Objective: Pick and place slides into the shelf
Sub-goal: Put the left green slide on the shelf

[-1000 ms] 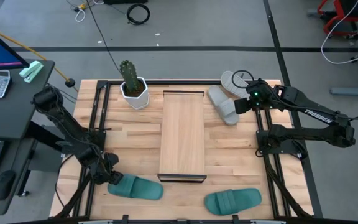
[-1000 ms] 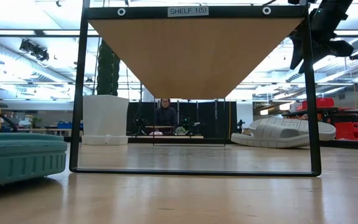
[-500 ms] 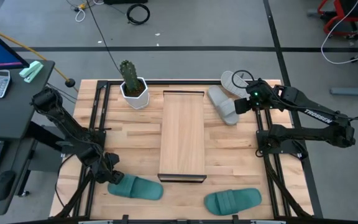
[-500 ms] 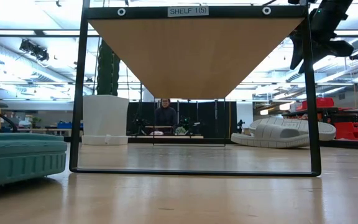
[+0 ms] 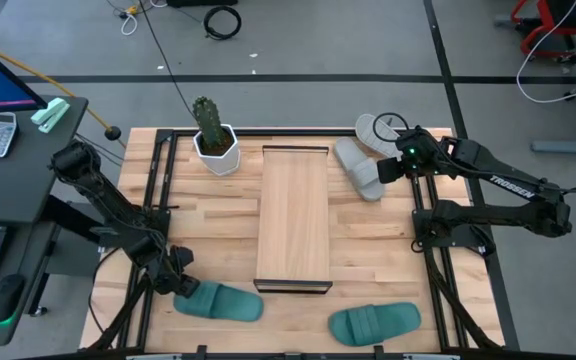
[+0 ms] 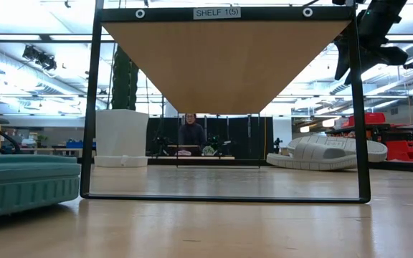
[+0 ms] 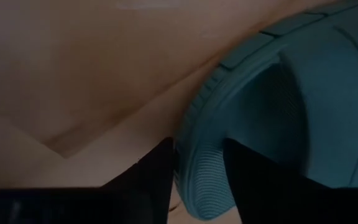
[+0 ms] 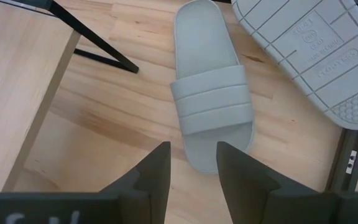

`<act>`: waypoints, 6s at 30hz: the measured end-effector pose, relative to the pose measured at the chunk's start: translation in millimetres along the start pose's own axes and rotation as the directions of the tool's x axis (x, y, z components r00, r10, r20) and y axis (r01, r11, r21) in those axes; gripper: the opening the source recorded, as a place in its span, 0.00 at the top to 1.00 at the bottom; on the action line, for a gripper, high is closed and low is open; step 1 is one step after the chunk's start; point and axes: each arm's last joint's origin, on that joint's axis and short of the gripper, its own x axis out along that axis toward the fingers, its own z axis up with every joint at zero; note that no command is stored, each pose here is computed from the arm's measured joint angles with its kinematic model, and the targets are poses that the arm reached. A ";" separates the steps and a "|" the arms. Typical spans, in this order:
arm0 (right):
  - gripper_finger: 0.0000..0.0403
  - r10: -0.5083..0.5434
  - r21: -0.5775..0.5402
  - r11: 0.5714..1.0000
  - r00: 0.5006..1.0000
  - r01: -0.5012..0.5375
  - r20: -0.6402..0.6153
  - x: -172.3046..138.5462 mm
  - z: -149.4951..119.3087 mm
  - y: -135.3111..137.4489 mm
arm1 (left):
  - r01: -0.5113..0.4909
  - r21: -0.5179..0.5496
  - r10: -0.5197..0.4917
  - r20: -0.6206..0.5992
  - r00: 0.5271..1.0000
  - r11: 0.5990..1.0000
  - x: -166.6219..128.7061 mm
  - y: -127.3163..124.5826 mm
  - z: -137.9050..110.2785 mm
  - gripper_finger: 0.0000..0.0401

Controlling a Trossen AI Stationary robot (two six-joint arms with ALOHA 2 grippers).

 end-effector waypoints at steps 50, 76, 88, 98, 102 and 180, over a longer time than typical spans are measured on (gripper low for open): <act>0.66 0.000 -0.025 1.000 1.000 0.000 0.011 0.2 0.8 0.5 | 0.462 0.164 -0.440 -0.152 0.885 0.872 -13.1 -40.6 -19.0 0.93; 0.66 -0.001 -0.033 0.999 1.000 0.001 0.012 0.2 0.9 0.5 | 0.826 0.196 -0.823 -0.120 0.554 0.528 -44.1 -75.9 -22.3 0.94; 0.66 -0.001 -0.033 0.999 1.000 0.001 0.012 0.2 0.8 0.5 | 0.896 0.280 -0.925 -0.061 0.376 0.346 -62.1 -91.2 -4.6 0.94; 0.66 0.000 -0.032 0.999 1.000 0.001 0.011 0.2 0.8 0.5 | 0.912 0.311 -0.955 -0.037 0.293 0.267 -70.8 -96.2 3.5 0.94; 0.66 0.000 -0.032 0.999 1.000 0.000 0.011 0.2 0.8 0.5 | 0.909 0.357 -0.972 -0.012 0.237 0.217 -79.4 -101.8 9.7 0.94; 0.66 -0.006 -0.029 1.000 1.000 0.007 0.017 0.2 1.0 0.4 | 0.160 0.597 -0.554 0.565 0.611 0.786 -226.1 -111.8 182.0 0.94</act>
